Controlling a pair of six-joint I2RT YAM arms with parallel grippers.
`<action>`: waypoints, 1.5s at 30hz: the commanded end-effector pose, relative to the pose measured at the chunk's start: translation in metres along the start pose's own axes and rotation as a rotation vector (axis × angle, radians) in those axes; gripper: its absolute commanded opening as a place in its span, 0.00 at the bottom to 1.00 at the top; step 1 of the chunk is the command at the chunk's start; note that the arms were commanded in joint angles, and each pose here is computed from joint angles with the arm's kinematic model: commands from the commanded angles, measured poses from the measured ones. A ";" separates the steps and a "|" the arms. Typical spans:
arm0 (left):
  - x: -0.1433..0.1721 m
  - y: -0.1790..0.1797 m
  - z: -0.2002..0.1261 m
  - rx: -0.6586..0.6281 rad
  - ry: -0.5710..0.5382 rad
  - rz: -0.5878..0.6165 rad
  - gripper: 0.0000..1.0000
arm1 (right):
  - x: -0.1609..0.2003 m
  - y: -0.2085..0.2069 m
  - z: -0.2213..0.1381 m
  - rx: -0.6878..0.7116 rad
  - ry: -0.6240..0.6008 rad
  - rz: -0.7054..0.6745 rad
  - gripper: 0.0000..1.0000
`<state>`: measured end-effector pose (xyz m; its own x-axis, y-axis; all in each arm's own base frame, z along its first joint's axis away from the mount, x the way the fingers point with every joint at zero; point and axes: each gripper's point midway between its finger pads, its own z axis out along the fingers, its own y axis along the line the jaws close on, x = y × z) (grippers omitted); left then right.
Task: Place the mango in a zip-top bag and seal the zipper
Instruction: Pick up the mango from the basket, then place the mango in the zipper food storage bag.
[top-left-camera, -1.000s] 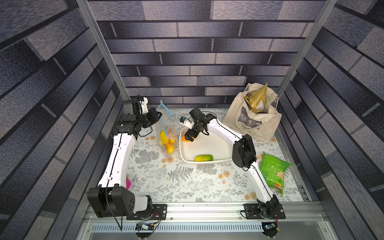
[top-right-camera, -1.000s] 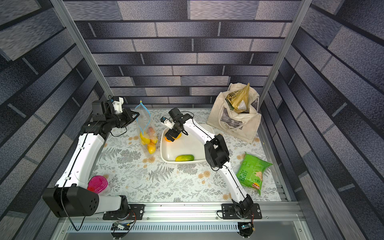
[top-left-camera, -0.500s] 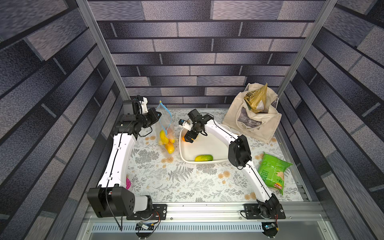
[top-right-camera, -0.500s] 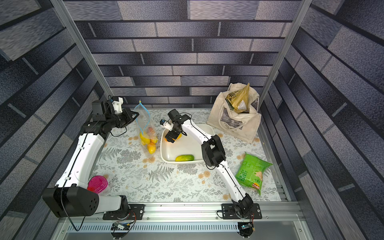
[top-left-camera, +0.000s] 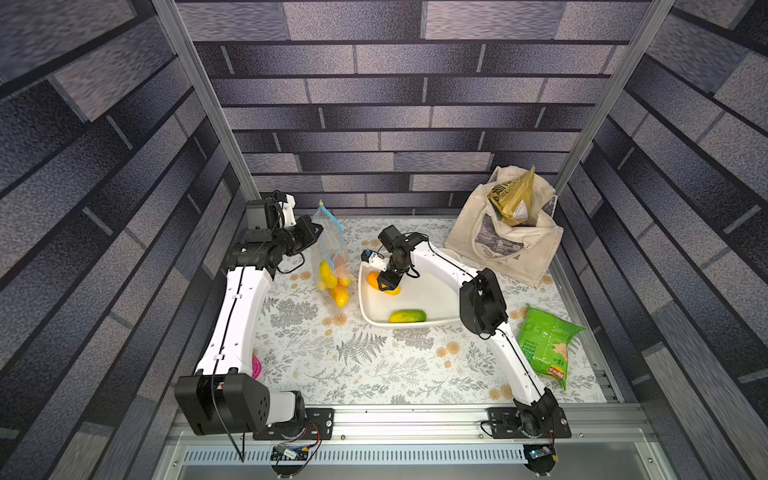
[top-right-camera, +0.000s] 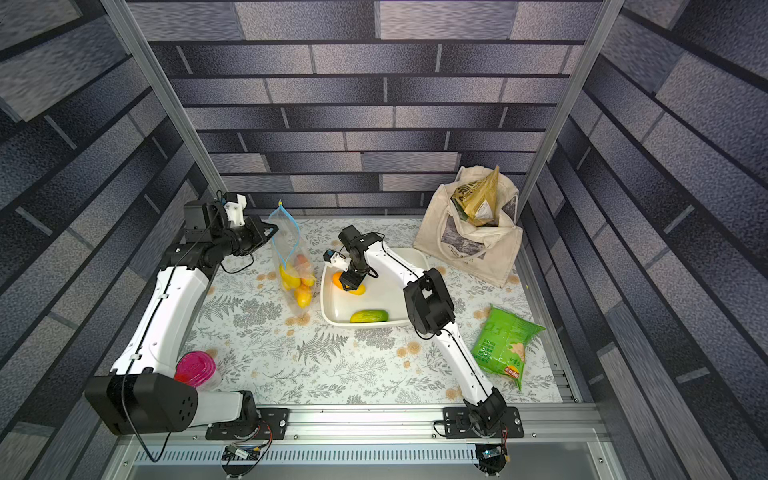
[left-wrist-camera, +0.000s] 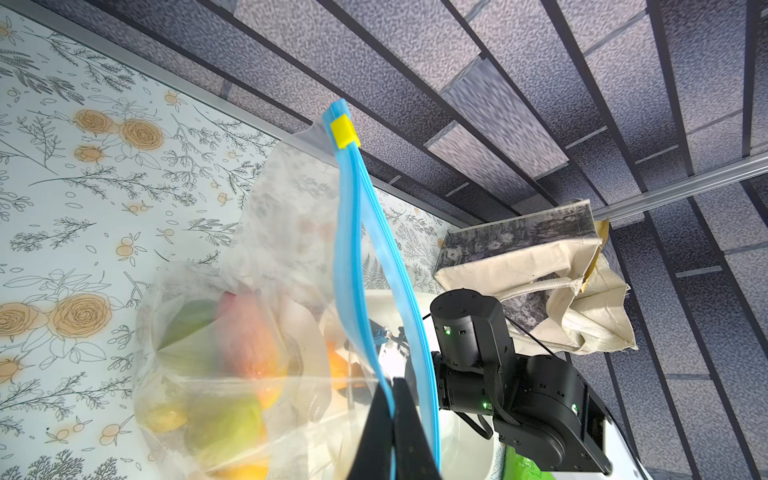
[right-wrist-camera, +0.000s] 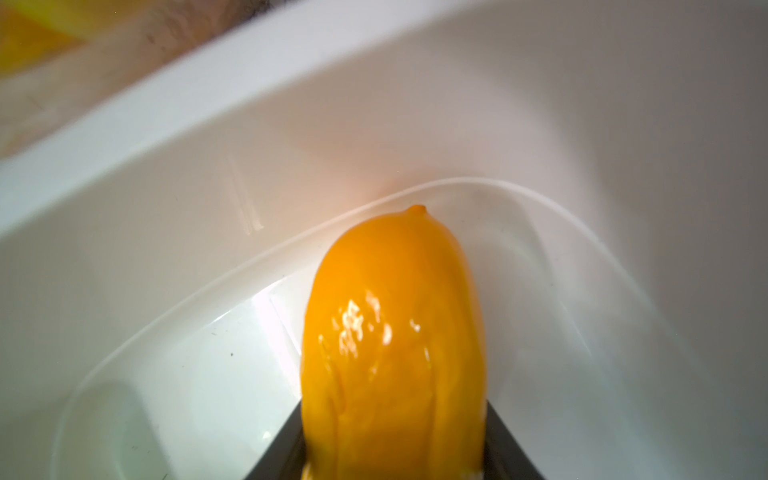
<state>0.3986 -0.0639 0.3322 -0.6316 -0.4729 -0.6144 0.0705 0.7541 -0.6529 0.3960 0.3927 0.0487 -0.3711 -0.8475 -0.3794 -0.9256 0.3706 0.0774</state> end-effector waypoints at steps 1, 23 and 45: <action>-0.008 -0.011 -0.008 0.029 -0.030 0.015 0.00 | -0.013 -0.004 -0.028 0.062 -0.049 0.090 0.27; -0.005 -0.013 -0.001 0.037 -0.012 0.021 0.00 | -0.223 0.049 -0.269 -0.128 -1.069 0.704 0.15; -0.013 -0.010 -0.005 0.023 -0.023 0.019 0.00 | -0.209 0.081 -0.221 -0.010 -0.863 0.520 0.71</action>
<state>0.4015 -0.0653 0.3327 -0.6404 -0.4729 -0.6052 0.0709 0.7482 -0.6597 0.3993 0.5319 0.3005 -0.6134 0.0147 -0.7897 -0.6151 0.6183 0.4893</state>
